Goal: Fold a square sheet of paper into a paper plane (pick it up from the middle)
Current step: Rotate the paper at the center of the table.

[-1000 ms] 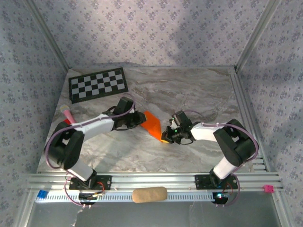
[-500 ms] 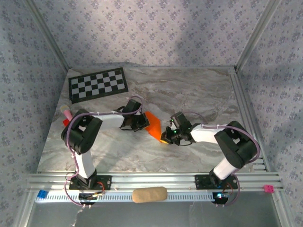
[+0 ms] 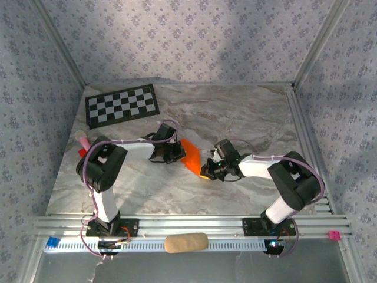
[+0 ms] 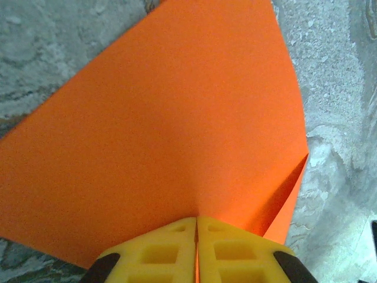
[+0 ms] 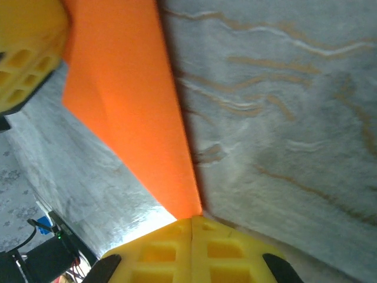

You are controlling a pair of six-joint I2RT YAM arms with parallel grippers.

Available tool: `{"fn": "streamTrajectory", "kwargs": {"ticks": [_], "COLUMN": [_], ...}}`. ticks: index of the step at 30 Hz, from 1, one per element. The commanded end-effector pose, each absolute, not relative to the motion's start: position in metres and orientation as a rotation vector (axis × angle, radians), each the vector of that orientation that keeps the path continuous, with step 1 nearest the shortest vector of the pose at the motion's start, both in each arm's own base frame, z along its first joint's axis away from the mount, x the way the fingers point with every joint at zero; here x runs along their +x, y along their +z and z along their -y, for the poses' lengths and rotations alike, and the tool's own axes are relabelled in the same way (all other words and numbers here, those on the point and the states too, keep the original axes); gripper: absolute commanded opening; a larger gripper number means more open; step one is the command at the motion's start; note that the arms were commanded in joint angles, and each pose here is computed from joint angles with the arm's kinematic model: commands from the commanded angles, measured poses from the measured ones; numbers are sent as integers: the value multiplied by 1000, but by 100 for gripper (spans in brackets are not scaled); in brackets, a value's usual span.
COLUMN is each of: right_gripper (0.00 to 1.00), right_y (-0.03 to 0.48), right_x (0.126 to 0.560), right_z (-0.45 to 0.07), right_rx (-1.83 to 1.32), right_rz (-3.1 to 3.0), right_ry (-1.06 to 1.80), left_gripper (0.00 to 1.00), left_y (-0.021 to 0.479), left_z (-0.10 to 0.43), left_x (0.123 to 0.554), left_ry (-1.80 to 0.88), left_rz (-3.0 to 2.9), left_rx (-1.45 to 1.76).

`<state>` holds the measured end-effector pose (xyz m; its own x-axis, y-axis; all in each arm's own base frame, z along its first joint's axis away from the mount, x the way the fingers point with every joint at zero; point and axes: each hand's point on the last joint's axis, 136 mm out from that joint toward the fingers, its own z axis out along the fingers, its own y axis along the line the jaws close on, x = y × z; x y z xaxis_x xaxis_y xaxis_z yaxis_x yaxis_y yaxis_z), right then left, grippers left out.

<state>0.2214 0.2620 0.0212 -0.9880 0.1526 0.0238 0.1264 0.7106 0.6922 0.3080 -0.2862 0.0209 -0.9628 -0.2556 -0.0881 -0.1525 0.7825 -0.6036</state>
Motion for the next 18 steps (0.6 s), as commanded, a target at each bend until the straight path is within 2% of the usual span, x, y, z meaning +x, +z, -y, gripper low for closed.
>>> {"fn": "streamTrajectory", "kwargs": {"ticks": [1, 5, 14, 18], "right_gripper": [2, 2, 3, 8], "right_y": [4, -1, 30, 43], "right_x": [212, 206, 198, 213], "right_z": [-254, -253, -261, -243], "right_rx": [219, 221, 81, 122], "right_rz": [-2935, -2951, -2956, -2885], "right_ry": [1079, 1101, 1080, 1014], "left_gripper": [10, 10, 10, 9], "left_y": [10, 11, 21, 21], "left_z": [276, 277, 284, 286], "left_x": [303, 303, 304, 294], "left_ry": [-849, -854, -871, -840], "left_rz": [-2856, -2853, -2850, -2877], "left_rx": [-327, -314, -126, 32]}}
